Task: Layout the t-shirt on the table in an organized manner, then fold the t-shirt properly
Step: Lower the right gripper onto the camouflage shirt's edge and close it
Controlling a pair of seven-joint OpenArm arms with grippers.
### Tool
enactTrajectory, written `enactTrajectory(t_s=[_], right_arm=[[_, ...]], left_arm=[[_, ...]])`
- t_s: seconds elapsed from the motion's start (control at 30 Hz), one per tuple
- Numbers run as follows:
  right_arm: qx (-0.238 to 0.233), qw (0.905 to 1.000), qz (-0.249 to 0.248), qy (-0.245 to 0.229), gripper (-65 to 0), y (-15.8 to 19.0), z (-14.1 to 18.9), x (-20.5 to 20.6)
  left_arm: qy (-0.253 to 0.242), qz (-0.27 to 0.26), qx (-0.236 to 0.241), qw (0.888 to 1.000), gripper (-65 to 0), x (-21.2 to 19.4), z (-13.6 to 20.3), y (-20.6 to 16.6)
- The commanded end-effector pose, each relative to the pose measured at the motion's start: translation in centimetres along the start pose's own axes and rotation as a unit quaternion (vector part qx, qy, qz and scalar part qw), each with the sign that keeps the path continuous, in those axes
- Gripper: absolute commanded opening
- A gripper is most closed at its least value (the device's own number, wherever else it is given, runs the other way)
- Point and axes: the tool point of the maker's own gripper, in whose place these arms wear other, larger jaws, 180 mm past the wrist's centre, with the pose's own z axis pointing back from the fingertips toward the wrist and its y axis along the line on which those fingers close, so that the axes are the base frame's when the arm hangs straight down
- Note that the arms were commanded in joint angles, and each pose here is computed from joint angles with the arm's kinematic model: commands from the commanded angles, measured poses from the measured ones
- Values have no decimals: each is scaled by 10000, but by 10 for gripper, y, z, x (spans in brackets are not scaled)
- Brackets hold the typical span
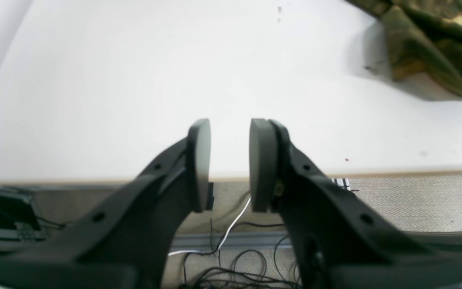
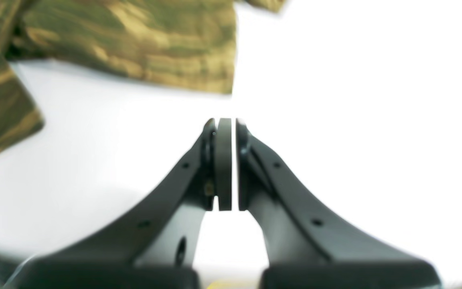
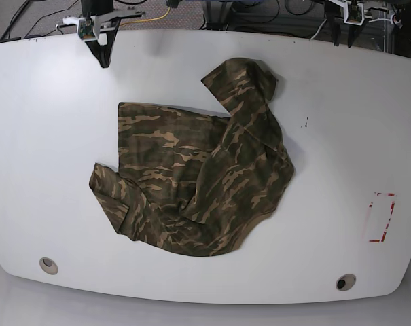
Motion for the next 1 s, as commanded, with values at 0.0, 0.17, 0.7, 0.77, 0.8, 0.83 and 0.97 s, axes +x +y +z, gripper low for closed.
enactTrajectory(t_s=[0.0, 0.17, 0.7, 0.77, 0.8, 0.83, 0.97], right_arm=[[-57, 9995, 25, -294, -637, -5, -13, 18], [-45, 9988, 206, -441, -487, -14, -52, 39], [131, 9978, 487, -421, -380, -23, -161, 123], [230, 9977, 568, -282, -380, -21, -172, 132], [272, 9976, 604, -202, -380, -20, -176, 134], [318, 9972, 658, -137, -380, -19, -181, 138], [434, 9961, 754, 146, -380, -17, -193, 143]], left_arm=[[-354, -10, 60, 9994, -504, 18, -6, 3], [-596, 51, 96, 9982, -485, 30, -20, 2], [-1178, 420, 270, 9918, -247, 65, -36, -8], [-1216, 445, 234, 9913, -244, 67, -36, -11], [-1224, 445, 234, 9912, -244, 68, -36, -11], [-1232, 449, 227, 9911, -244, 69, -36, -11], [-1232, 446, 223, 9911, -244, 69, -35, -11]])
